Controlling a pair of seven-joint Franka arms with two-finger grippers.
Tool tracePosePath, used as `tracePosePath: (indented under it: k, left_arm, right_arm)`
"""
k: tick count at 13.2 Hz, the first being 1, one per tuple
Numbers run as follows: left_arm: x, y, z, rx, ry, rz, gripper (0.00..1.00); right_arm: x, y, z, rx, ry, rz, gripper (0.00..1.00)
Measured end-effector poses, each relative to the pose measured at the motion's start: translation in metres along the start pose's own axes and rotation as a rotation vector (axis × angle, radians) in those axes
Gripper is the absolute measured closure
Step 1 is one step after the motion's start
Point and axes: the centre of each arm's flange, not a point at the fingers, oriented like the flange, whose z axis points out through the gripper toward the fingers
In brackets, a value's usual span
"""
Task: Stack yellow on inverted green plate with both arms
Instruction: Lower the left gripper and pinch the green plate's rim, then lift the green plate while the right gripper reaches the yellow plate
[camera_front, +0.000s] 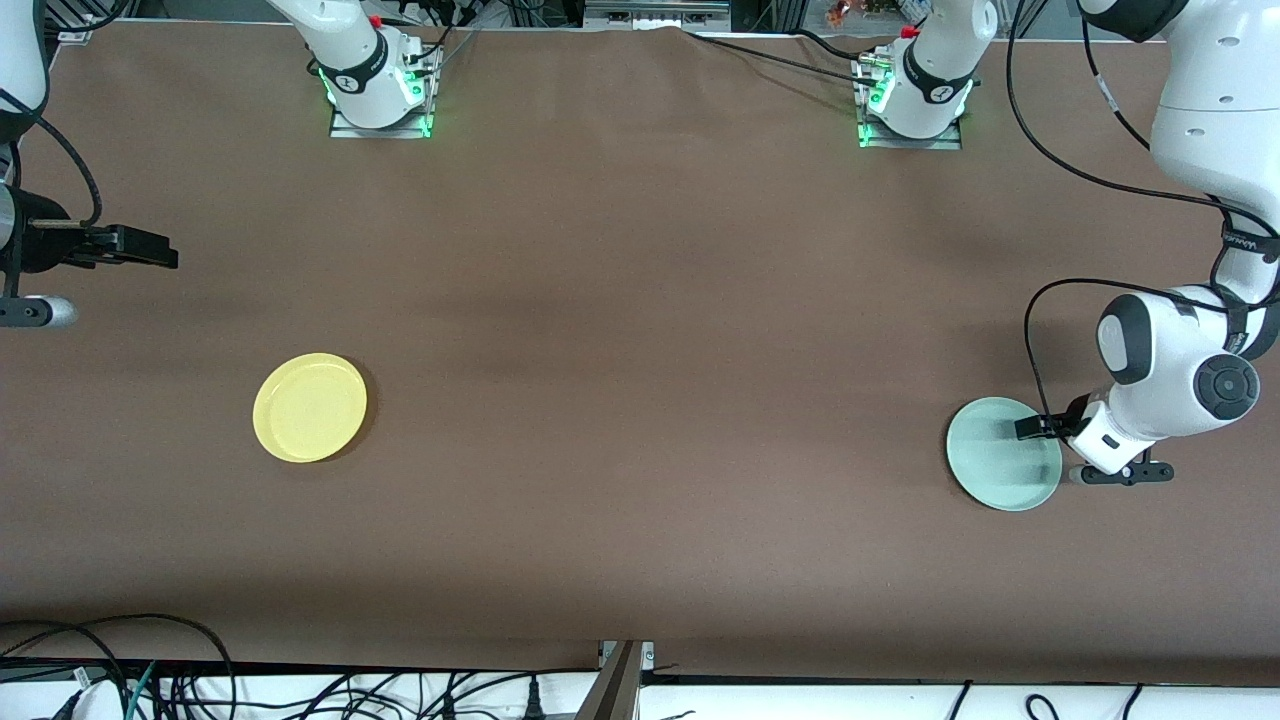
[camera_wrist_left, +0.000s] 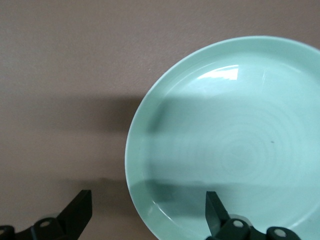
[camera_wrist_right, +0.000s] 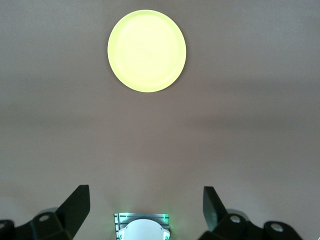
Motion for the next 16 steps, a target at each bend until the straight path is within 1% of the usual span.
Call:
tracePosePath:
  k: [3,5,6,8,11,12,13,16]
  left_arm:
    - [0.0,-0.001,0.005,-0.002,-0.002,0.0,0.0]
    - [-0.001,-0.001,0.008,-0.002,-0.006,0.001,0.06]
    - [-0.001,-0.001,0.011,-0.003,-0.01,0.001,0.15]
    - [-0.001,0.0,0.011,-0.003,-0.009,0.005,0.4]
    - [0.001,-0.004,0.008,0.032,-0.005,0.034,0.74]
    - [0.002,-0.004,0.007,0.033,-0.003,0.034,0.82]
    - [0.002,-0.003,0.006,0.033,-0.003,0.038,0.85]
    - [0.002,-0.003,0.006,0.033,-0.003,0.055,0.86]
  right_arm:
    - [0.001,0.006,0.002,0.002,-0.004,0.01,0.0]
    - [0.001,0.006,0.002,0.002,-0.005,0.011,0.0]
    - [0.001,0.006,0.002,0.002,-0.005,0.011,0.0]
    - [0.001,0.006,0.002,0.002,-0.005,0.01,0.0]
    - [0.001,0.005,0.003,0.002,-0.005,0.008,0.0]
    - [0.002,0.004,0.003,0.002,-0.005,0.007,0.0]
    - [0.002,0.004,0.003,0.001,-0.007,0.007,0.0]
    - [0.009,0.009,0.013,-0.03,-0.022,0.014,0.0]
